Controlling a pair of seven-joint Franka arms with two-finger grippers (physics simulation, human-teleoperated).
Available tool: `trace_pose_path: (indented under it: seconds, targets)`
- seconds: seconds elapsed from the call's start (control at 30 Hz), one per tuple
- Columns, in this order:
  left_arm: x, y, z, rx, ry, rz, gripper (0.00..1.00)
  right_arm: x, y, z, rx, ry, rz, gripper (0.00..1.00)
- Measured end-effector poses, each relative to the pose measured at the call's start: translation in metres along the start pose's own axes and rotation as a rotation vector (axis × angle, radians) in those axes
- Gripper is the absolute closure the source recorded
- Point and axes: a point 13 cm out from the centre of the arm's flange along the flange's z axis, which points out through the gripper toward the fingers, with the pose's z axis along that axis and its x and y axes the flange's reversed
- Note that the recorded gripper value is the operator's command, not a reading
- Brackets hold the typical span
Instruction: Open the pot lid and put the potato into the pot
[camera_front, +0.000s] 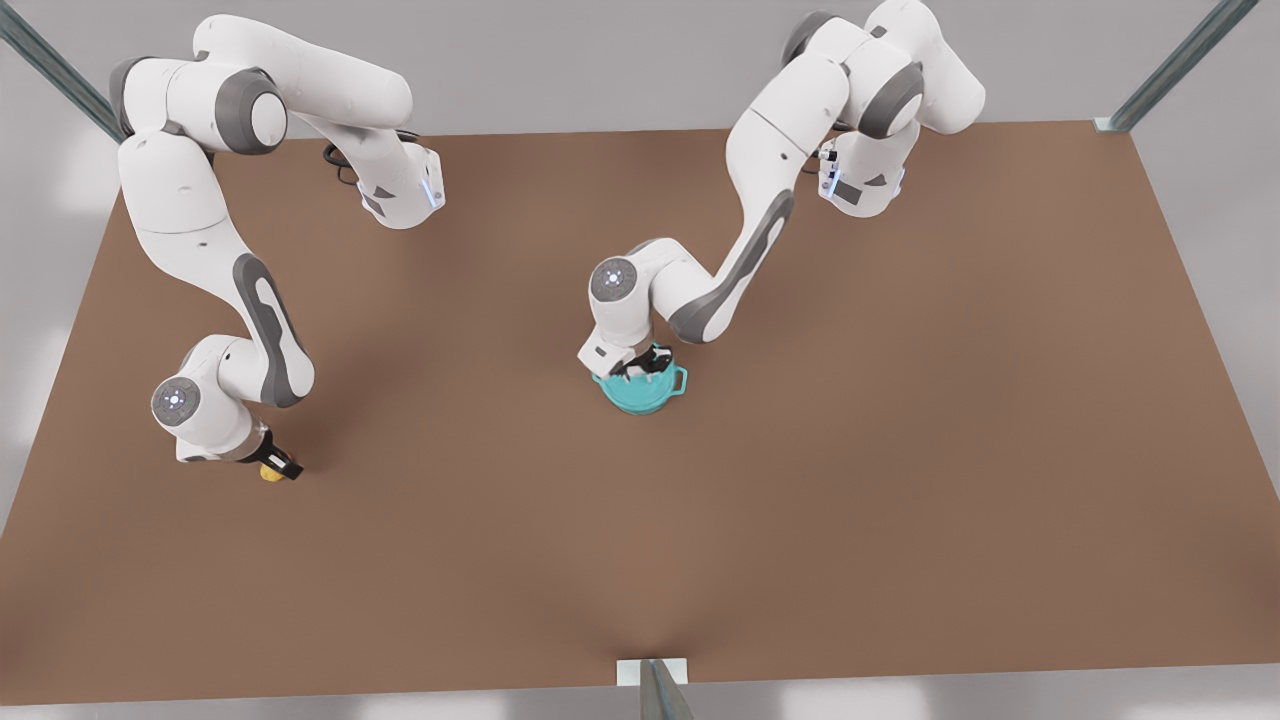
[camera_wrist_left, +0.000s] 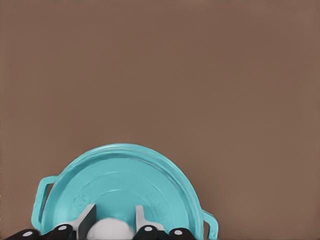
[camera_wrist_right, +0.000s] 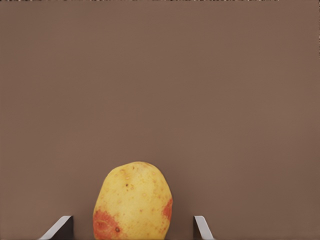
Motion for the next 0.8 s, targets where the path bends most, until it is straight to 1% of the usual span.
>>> trace_pose_path:
  seconds: [0.03, 0.13, 0.17, 0.23, 0.27, 0.3, 0.37, 0.4, 0.43, 0.47, 0.5, 0.57, 0.67, 0.7, 0.73, 0.77, 0.8]
  targets:
    - [-0.003, 0.0, -0.004, 0.001, -0.002, -0.008, 0.61, 0.0, 0.0, 0.0, 0.0, -0.001, 0.003, 0.13]
    - [-0.02, 0.0, -0.015, 0.011, -0.016, -0.035, 0.61, -0.001, -0.001, 0.0, -0.001, -0.003, 0.008, 0.18]
    - [-0.042, 0.006, -0.017, 0.022, -0.025, -0.068, 0.61, -0.001, -0.001, 0.0, -0.001, -0.004, 0.01, 0.2]
    - [-0.104, 0.052, -0.01, 0.03, -0.032, -0.171, 0.61, -0.001, -0.001, 0.0, -0.001, -0.004, 0.013, 0.23]
    - [-0.131, 0.08, 0.001, 0.028, -0.029, -0.219, 0.61, -0.001, -0.001, 0.0, -0.001, -0.005, 0.014, 0.28]
    - [-0.153, 0.105, 0.025, 0.022, -0.022, -0.258, 0.61, -0.001, -0.001, 0.001, -0.002, -0.005, 0.016, 0.33]
    - [-0.173, 0.13, 0.076, 0.016, -0.014, -0.291, 0.6, -0.002, 0.0, 0.0, -0.003, -0.006, 0.018, 0.35]
    - [-0.176, 0.134, 0.094, 0.021, -0.017, -0.294, 0.57, -0.002, 0.0, 0.001, -0.003, -0.007, 0.019, 0.37]
    - [-0.18, 0.135, 0.103, 0.029, -0.024, -0.291, 0.0, -0.002, 0.0, 0.0, -0.003, -0.007, 0.02, 0.38]
    - [-0.184, 0.136, 0.105, 0.04, -0.033, -0.287, 0.0, -0.002, 0.0, 0.0, -0.004, -0.008, 0.021, 0.41]
    - [-0.189, 0.138, 0.101, 0.05, -0.042, -0.28, 0.0, -0.002, 0.0, 0.0, -0.004, -0.008, 0.022, 0.41]
    - [-0.198, 0.143, 0.079, 0.061, -0.055, -0.259, 0.0, -0.002, 0.0, 0.0, -0.004, -0.009, 0.024, 0.44]
    - [-0.209, 0.159, -0.013, 0.061, -0.062, -0.22, 0.0, -0.002, 0.0, 0.0, -0.006, -0.009, 0.026, 0.45]
    - [-0.22, 0.188, -0.049, 0.064, -0.051, -0.239, 0.0, -0.003, 0.0, -0.001, -0.006, -0.01, 0.026, 0.44]
    - [-0.245, 0.263, -0.083, 0.076, -0.025, -0.32, 0.0, -0.003, 0.0, -0.002, -0.007, -0.011, 0.027, 0.44]
    - [-0.256, 0.35, -0.117, 0.088, 0.005, -0.409, 0.0, -0.004, 0.0, -0.004, -0.008, -0.013, 0.027, 0.44]
    - [-0.216, 0.421, -0.142, 0.091, 0.059, -0.466, 0.0, -0.005, 0.001, -0.007, -0.008, -0.015, 0.027, 0.44]
